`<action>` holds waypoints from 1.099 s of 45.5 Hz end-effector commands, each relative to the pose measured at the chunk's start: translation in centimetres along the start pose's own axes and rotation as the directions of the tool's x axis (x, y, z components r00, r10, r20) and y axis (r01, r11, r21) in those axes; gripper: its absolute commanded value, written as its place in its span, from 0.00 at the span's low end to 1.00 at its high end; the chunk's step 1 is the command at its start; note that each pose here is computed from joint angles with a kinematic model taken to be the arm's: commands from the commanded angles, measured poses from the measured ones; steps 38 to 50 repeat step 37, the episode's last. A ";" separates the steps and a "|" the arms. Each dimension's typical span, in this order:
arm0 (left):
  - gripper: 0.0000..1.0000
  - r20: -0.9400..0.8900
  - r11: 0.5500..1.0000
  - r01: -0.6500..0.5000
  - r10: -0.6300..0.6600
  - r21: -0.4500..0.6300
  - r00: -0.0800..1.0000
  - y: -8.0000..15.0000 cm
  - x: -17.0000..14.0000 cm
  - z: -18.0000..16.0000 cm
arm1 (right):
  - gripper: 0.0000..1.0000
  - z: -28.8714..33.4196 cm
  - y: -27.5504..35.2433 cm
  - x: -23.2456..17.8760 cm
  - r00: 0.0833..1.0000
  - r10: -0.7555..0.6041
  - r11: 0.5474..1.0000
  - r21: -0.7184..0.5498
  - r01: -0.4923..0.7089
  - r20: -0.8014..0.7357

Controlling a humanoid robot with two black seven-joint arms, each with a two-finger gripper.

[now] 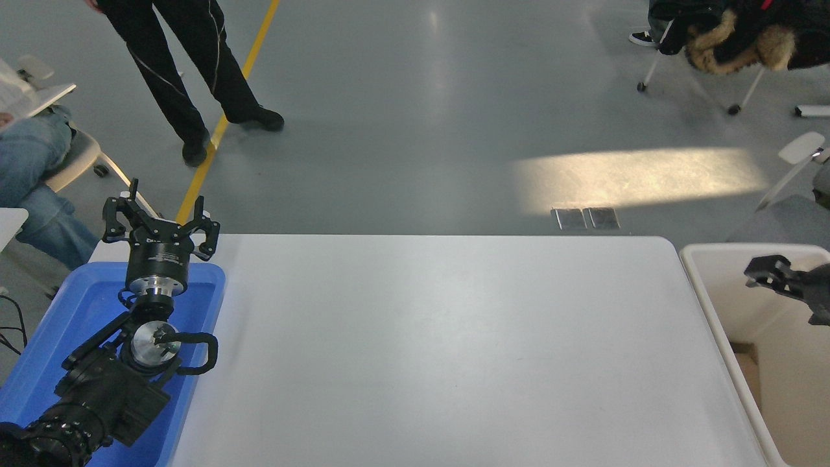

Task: Pick up paper ball place in dustbin

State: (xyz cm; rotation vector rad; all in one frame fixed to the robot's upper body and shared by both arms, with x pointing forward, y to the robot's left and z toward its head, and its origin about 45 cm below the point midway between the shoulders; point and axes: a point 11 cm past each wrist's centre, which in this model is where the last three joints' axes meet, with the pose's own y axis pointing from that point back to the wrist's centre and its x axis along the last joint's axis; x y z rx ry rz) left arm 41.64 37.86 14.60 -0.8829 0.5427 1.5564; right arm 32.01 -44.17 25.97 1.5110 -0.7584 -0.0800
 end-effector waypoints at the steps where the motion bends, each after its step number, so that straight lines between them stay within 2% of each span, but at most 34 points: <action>1: 0.99 0.000 1.000 0.000 0.000 0.000 1.000 0.0 0.0 0.0 | 0.99 -6.3 7.1 -1.9 0.991 -0.103 0.992 0.070 0.110 -0.086; 14: 0.99 -0.001 1.000 -0.002 0.002 0.000 1.000 0.1 0.1 0.0 | 0.99 -15.4 13.5 -3.0 0.970 -0.181 0.972 0.120 0.201 -0.162; 27: 0.99 -0.002 1.000 -0.004 0.004 -0.002 1.000 0.0 0.1 0.0 | 0.98 -18.4 15.8 -4.5 0.950 -0.225 0.951 0.164 0.263 -0.218; 50: 0.99 -0.002 1.000 -0.004 0.004 -0.002 1.000 0.0 0.1 0.0 | 0.98 -20.2 16.0 -5.5 0.945 -0.225 0.951 0.159 0.266 -0.238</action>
